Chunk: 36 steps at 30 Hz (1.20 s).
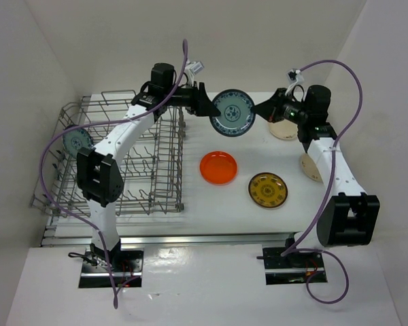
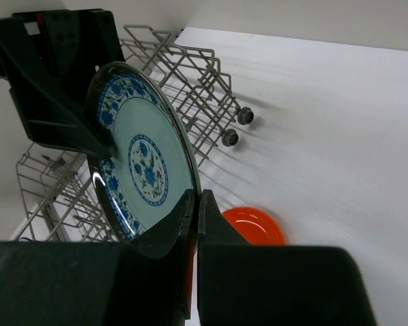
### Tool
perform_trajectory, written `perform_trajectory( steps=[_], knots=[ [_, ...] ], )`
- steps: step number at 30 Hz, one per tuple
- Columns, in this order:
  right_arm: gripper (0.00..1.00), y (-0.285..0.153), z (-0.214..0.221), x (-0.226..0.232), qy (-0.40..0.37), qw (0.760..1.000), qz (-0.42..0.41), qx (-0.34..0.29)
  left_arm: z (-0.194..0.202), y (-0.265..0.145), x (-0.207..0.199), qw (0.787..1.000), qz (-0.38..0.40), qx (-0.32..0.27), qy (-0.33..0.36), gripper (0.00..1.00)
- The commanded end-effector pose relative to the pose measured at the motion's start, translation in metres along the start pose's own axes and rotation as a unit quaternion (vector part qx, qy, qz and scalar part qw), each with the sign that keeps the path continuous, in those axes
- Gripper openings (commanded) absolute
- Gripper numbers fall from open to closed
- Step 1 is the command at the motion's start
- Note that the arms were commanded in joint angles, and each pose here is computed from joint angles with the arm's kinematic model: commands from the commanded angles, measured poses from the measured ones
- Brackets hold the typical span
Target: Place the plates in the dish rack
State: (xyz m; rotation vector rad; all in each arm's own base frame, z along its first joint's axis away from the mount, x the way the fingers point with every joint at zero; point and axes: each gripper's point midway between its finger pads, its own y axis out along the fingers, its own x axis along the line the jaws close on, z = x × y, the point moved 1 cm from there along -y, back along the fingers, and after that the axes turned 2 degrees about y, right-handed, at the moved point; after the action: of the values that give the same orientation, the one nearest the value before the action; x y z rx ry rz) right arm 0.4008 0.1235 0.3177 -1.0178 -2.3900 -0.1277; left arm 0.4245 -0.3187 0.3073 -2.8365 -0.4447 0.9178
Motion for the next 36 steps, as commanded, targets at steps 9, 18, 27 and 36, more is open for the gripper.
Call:
perform_trajectory(
  steps=[9,18,27,36],
  knots=[
    [0.25,0.013,-0.008,0.026,-0.033,0.999,-0.041,-0.007,-0.017,-0.001,-0.012,0.999,0.015,-0.007,0.031,0.0],
    [1.0,-0.019,-0.02,0.022,-0.073,0.995,0.063,-0.04,-0.09,-0.116,-0.033,0.987,-0.071,-0.112,0.095,0.0],
    [1.0,-0.022,-0.002,0.012,-0.071,0.994,0.08,-0.015,-0.082,-0.334,0.0,0.87,-0.433,-0.216,0.094,0.0],
    [1.0,0.015,0.03,-0.021,-0.031,0.998,0.035,0.05,0.001,-0.443,0.049,0.727,-0.67,-0.13,0.072,0.0]
  ],
)
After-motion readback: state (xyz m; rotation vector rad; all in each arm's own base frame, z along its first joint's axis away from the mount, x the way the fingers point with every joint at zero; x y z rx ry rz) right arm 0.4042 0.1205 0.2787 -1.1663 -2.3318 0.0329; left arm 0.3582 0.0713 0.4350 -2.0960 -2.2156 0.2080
